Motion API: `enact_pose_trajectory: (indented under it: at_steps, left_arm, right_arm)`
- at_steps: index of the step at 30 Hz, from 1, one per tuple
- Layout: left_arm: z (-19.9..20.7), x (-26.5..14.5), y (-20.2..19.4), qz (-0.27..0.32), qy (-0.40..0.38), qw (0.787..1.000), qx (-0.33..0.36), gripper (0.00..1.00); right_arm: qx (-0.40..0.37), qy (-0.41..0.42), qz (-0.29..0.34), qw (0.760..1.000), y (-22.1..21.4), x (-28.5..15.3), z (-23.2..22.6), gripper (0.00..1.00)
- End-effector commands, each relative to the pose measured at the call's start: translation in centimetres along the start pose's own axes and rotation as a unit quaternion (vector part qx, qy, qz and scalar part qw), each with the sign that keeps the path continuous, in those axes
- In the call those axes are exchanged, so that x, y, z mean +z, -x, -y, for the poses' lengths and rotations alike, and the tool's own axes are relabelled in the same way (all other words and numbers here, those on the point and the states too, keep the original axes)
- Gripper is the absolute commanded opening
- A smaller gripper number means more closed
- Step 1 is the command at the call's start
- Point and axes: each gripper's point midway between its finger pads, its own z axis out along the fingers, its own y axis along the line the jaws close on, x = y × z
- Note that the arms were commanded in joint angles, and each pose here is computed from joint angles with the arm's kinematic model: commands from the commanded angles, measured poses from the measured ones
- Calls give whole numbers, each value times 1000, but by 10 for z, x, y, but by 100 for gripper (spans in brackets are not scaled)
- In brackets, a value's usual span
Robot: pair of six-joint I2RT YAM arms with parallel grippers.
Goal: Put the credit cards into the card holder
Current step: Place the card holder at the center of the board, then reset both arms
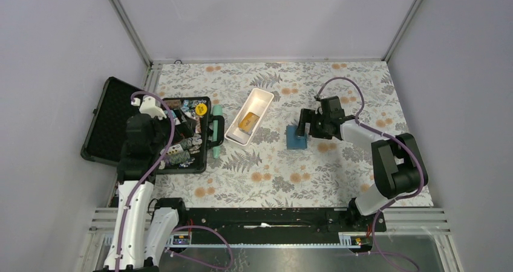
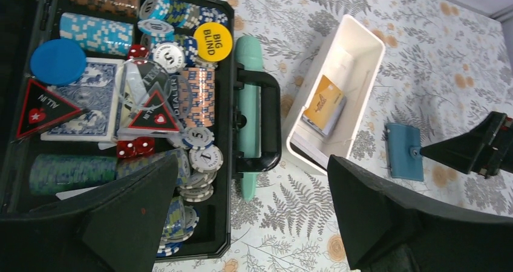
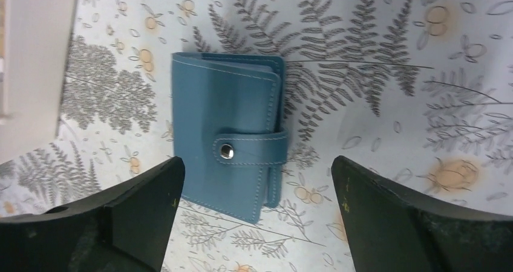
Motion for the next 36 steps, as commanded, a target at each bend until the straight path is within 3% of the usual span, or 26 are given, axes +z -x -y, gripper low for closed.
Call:
enact_pose_trajectory:
  at_steps: [1, 6, 11, 16, 20, 24, 36]
  left_arm:
    - [-12, -2, 17, 42, 32, 998, 14, 99]
    - [-35, -13, 25, 75, 99, 992, 9, 99]
    - [-50, -35, 39, 127, 151, 980, -3, 99]
    - [-52, -56, 49, 170, 163, 972, -7, 99]
    - [-55, -63, 44, 187, 163, 969, -8, 99]
    - [-57, -60, 37, 180, 164, 970, -8, 99]
    - [-56, -60, 39, 179, 162, 970, -3, 99]
  right_arm:
    - [-26, -54, 41, 997, 24, -21, 12, 100]
    - [-37, -149, 115, 981, 49, -54, 40, 100]
    - [-37, -203, 232, 951, 77, -113, 51, 100]
    - [-45, -159, 383, 909, 95, -176, 34, 100]
    - [-57, -128, 453, 880, 87, -202, 30, 100]
    - [-57, -114, 473, 872, 81, -208, 28, 100]
    - [-55, -124, 456, 880, 83, -202, 30, 100]
